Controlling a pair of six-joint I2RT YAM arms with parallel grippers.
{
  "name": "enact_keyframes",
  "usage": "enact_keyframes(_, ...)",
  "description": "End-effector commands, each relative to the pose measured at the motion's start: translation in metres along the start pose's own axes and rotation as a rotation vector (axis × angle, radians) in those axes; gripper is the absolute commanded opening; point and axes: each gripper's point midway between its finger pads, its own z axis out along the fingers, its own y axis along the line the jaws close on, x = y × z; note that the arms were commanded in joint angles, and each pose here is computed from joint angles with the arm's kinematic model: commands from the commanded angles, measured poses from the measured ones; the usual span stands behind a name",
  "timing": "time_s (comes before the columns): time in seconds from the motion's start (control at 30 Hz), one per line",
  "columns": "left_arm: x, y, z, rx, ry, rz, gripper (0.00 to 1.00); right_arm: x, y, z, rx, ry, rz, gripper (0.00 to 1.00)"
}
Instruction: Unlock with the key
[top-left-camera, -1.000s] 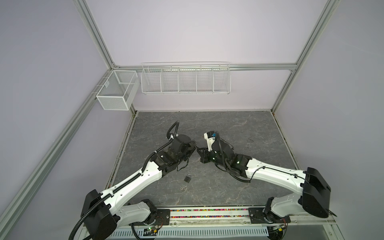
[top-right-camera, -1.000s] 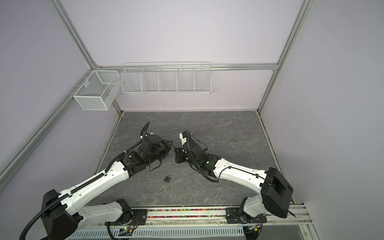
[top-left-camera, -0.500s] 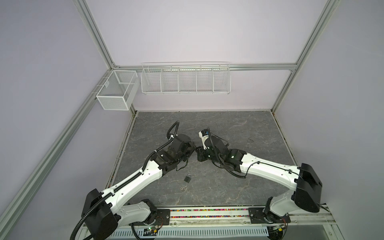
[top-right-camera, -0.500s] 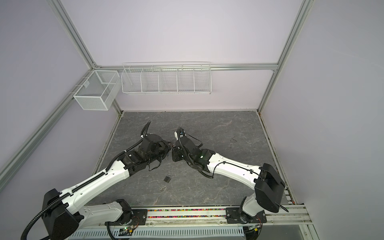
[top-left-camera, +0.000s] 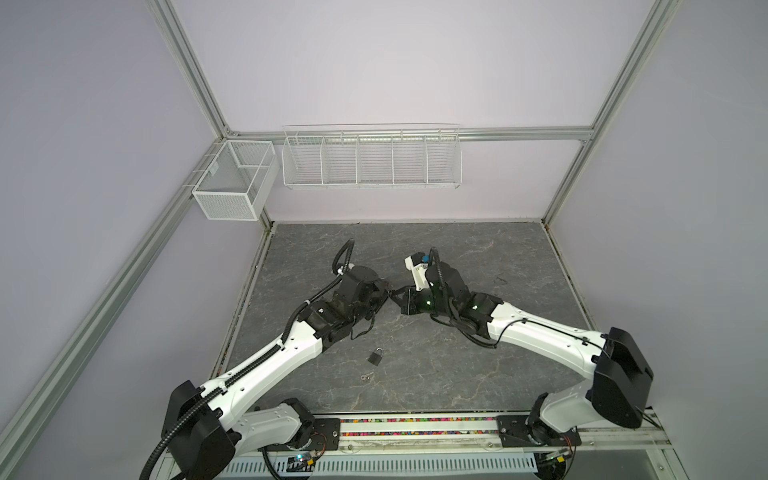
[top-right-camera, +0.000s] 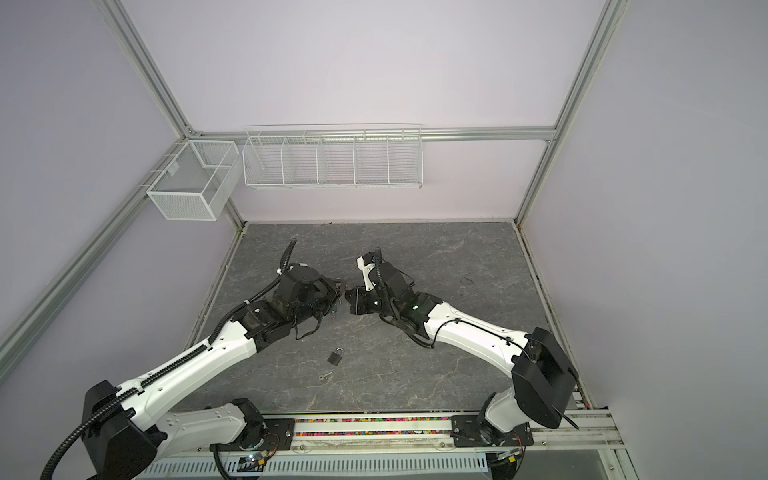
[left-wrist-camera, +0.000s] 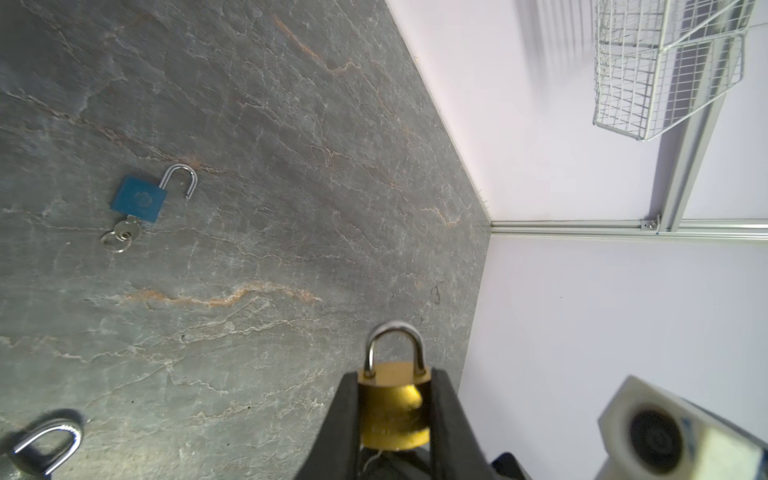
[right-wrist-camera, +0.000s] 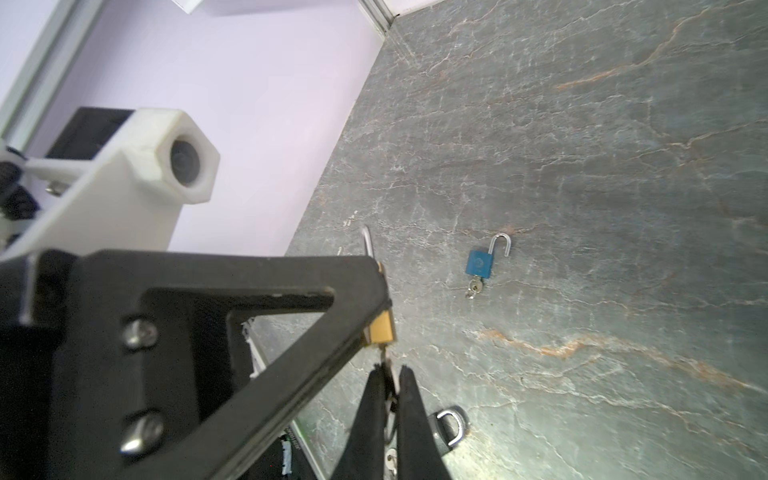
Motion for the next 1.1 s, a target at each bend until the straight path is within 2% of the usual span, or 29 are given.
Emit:
enact_keyframes(0.0,0.038,-0.040,-0.017,0.164,0.194,0.044,0.00,-0.029,0.060,-0.019,-0.251,-0.092,0.019,0.07)
enact_keyframes(0.17,0.042,-0.042,-0.019,0.198,0.210,0.067,0.00,-0.034,0.066,-0.030,-0.274,-0.110,0.039,0.07)
enact_keyframes(0.53,0.038,-0.063,-0.035,0.389,0.213,0.100,0.00,-0.050,0.083,-0.063,-0.346,-0.171,0.067,0.07)
enact_keyframes(0.63,0.034,-0.071,-0.040,0.426,0.199,0.109,0.00,-0.051,0.081,-0.068,-0.328,-0.181,0.065,0.07)
enact_keyframes(0.77,0.028,-0.073,-0.045,0.413,0.171,0.135,0.00,-0.051,0.070,-0.071,-0.267,-0.199,0.050,0.07)
enact_keyframes(0.93,0.020,-0.071,-0.050,0.415,0.140,0.128,0.00,-0.054,0.077,-0.073,-0.287,-0.199,0.043,0.07)
enact_keyframes(1.07,0.009,-0.067,-0.054,0.392,0.092,0.131,0.00,-0.055,0.066,-0.075,-0.203,-0.211,-0.001,0.07)
